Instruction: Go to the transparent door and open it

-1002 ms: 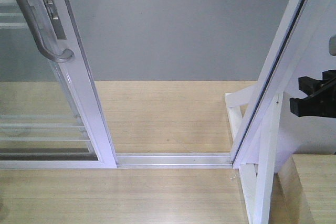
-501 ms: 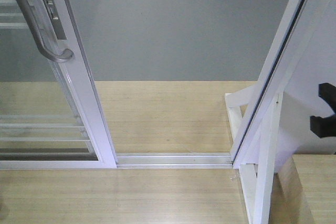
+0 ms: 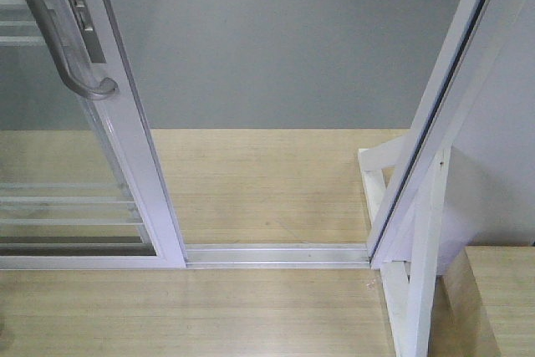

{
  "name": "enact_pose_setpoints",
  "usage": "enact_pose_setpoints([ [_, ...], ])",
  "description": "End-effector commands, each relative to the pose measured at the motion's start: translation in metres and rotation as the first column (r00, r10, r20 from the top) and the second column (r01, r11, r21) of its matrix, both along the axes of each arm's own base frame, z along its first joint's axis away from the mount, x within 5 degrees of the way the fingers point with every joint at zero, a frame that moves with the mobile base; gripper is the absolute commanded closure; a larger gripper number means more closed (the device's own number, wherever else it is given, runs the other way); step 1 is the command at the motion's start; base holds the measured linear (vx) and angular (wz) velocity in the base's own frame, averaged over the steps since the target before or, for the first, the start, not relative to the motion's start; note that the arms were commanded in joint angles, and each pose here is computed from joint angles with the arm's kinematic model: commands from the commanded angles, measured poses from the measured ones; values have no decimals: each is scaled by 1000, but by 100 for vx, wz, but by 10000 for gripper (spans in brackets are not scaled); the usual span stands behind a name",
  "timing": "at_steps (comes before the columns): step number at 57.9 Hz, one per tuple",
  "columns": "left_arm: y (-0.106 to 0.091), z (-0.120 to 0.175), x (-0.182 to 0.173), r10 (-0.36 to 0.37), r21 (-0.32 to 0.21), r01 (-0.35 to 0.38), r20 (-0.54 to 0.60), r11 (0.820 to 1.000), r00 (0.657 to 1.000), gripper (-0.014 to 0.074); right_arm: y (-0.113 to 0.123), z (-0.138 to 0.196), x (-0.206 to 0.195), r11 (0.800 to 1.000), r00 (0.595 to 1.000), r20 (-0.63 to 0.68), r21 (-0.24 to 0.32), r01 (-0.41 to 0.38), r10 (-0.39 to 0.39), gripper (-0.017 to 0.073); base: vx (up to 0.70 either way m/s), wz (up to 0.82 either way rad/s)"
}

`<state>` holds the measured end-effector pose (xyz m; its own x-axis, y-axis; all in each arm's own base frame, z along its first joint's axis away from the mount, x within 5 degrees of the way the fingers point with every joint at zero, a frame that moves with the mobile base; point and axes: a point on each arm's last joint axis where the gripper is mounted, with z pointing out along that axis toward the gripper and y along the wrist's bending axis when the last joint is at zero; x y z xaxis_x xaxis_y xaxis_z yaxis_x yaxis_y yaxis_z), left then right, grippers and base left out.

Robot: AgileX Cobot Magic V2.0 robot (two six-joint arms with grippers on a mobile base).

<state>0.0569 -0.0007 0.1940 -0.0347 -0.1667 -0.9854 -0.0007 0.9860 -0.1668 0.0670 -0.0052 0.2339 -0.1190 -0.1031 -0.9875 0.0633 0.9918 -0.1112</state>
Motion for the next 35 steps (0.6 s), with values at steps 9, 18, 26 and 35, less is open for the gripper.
enact_pose_setpoints([
  [9, 0, 3, -1, 4, -20, -2, 81, 1000, 997, 601, 0, -35, -9, 996, 989, 148, 87, 5, -17, 568, 0, 0],
  [18, 0, 3, 0, 4, -20, -2, 82, 1000, 997, 601, 0, -46, -12, 988, 999, 35, 149, 29, -35, 568, 0, 0],
  [26, 0, 3, 0, 4, -20, -2, 80, 1000, 997, 601, 0, -43, -12, 990, 997, 67, 139, 21, -31, 568, 0, 0],
  [35, 0, 3, 0, 4, -20, -2, 80, 1000, 997, 601, 0, -44, -12, 992, 998, 62, 126, 22, -30, 568, 0, 0],
])
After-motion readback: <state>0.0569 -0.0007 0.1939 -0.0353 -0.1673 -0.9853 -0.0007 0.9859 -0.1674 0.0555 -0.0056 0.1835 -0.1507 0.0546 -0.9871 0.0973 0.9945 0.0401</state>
